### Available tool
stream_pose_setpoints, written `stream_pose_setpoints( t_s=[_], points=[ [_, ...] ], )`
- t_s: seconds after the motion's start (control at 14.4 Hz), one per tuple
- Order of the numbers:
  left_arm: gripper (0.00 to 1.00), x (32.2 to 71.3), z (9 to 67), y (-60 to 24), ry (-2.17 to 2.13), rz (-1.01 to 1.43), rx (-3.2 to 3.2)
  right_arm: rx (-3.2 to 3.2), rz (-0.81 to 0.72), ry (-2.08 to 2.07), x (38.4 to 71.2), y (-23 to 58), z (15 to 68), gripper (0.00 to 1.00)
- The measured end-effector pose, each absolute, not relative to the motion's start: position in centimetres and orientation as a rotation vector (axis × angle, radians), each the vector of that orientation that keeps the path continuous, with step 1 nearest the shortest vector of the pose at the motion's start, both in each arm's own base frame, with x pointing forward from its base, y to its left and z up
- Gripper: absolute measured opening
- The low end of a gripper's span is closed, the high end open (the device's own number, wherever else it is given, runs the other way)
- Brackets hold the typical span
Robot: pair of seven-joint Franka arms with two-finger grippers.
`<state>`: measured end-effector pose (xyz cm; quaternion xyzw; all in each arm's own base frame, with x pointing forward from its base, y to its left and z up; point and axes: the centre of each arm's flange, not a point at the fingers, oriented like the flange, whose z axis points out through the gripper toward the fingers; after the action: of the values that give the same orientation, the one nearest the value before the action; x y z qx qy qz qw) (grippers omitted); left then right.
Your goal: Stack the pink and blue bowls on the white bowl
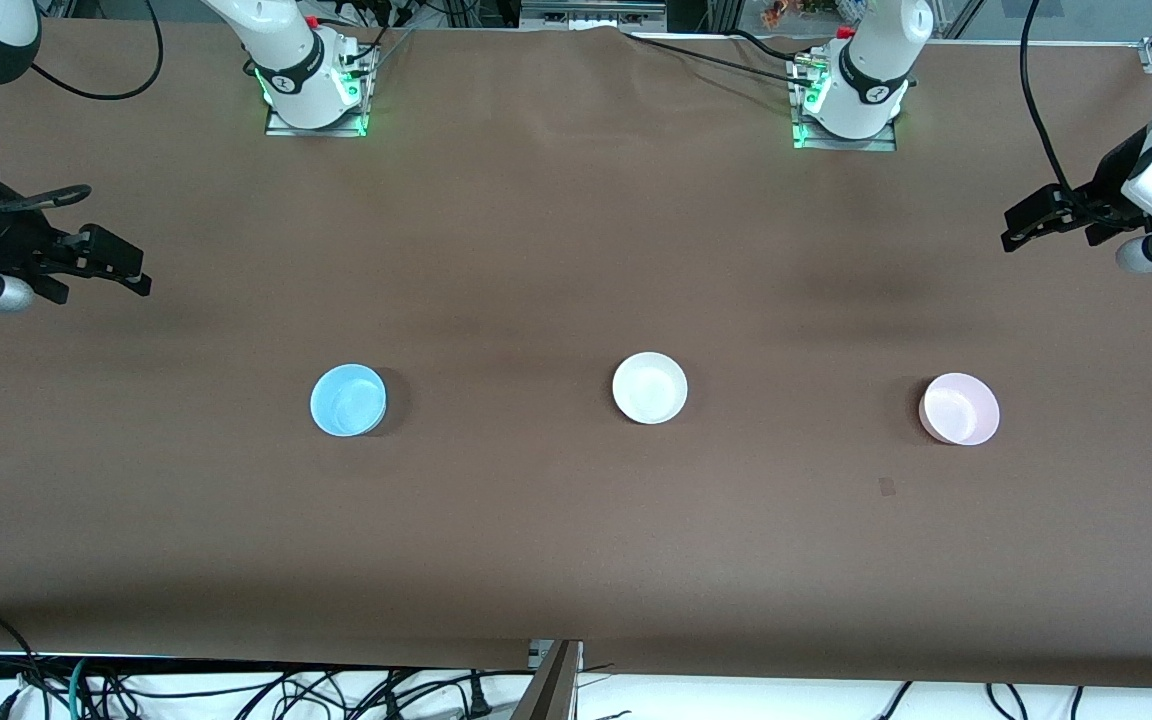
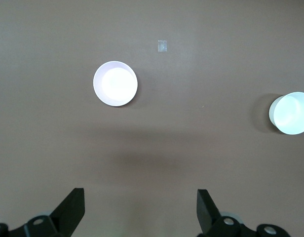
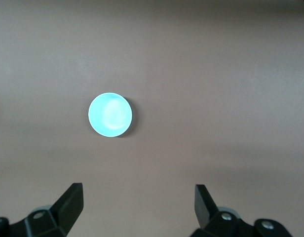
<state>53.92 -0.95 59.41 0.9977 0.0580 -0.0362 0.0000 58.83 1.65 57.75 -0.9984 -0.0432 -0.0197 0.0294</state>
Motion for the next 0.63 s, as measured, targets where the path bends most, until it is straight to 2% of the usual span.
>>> stream_pose_setpoints(
  t_s=[0.63],
  points=[
    [1.0,54.01,59.35,-0.75,0.187,-0.13,3.133,-3.09,-0.021,-0.139,58.51,1.56,57.95,1.0]
  ],
)
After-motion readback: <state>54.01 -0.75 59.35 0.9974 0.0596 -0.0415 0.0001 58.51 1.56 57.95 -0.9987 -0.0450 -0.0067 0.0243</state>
